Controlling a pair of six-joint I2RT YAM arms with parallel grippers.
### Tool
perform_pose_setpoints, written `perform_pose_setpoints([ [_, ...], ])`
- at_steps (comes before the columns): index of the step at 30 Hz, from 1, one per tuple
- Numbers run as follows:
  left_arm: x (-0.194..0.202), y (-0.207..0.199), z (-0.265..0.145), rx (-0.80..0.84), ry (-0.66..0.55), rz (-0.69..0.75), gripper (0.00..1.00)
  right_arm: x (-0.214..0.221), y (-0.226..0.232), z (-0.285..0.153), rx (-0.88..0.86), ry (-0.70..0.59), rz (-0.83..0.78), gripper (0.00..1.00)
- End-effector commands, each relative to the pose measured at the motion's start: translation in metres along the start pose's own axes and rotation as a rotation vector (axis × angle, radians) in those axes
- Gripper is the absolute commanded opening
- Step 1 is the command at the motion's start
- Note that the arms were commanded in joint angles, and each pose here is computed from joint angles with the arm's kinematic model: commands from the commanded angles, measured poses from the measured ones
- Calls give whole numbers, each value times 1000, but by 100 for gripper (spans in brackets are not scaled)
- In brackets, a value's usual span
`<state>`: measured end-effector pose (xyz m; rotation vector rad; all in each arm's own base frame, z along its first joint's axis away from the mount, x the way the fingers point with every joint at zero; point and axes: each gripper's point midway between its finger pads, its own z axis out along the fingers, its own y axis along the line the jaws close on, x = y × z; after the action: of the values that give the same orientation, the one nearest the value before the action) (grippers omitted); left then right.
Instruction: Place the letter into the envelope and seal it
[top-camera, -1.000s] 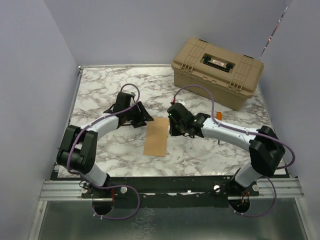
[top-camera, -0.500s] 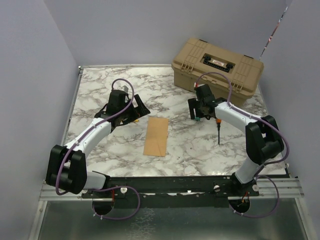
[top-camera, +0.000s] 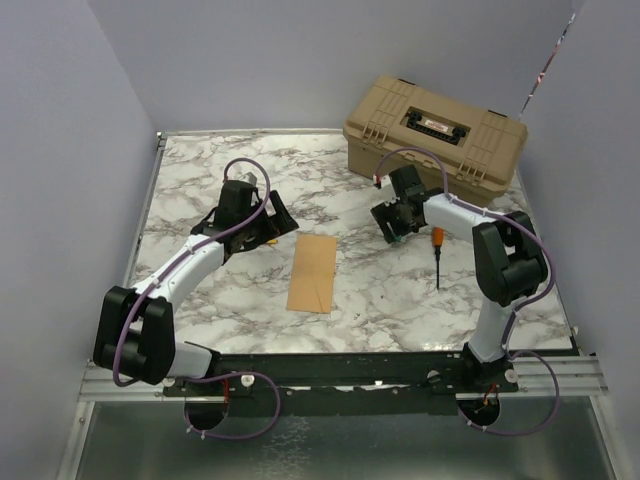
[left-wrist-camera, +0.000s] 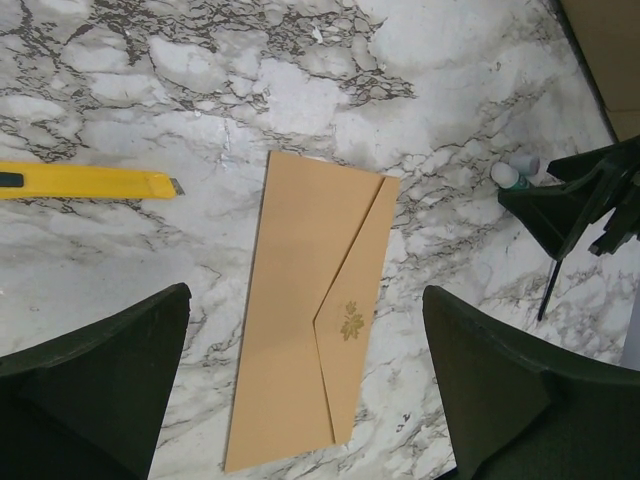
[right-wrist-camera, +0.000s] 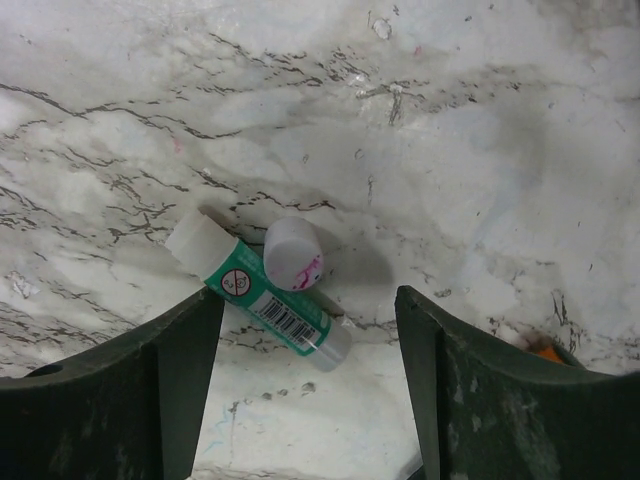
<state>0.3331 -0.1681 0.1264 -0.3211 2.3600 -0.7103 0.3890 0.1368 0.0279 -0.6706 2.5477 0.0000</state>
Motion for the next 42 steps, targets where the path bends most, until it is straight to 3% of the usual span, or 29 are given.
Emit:
perform_pose_setpoints([
  [1,-7,3,2,-21,-3,15,99,4,8,6,-127,42,-110,70],
  [10,-12,5,5,-25,-2,7,99,26,31,-10,-288,106,-181,57],
  [26,-10,6,7,-10,18,1,99,55,19,-13,-219,189,-216,44],
  [30,-9,2,6,9,30,0,99,51,22,-12,-234,178,-203,10],
  [33,-9,-9,5,64,45,17,99,35,28,-19,-265,115,-185,1],
  [38,-29,-49,-12,230,38,214,99,-11,43,-65,-349,-96,-189,1],
  [42,-44,-92,-36,410,2,285,99,-68,65,-123,-484,-346,-143,1],
])
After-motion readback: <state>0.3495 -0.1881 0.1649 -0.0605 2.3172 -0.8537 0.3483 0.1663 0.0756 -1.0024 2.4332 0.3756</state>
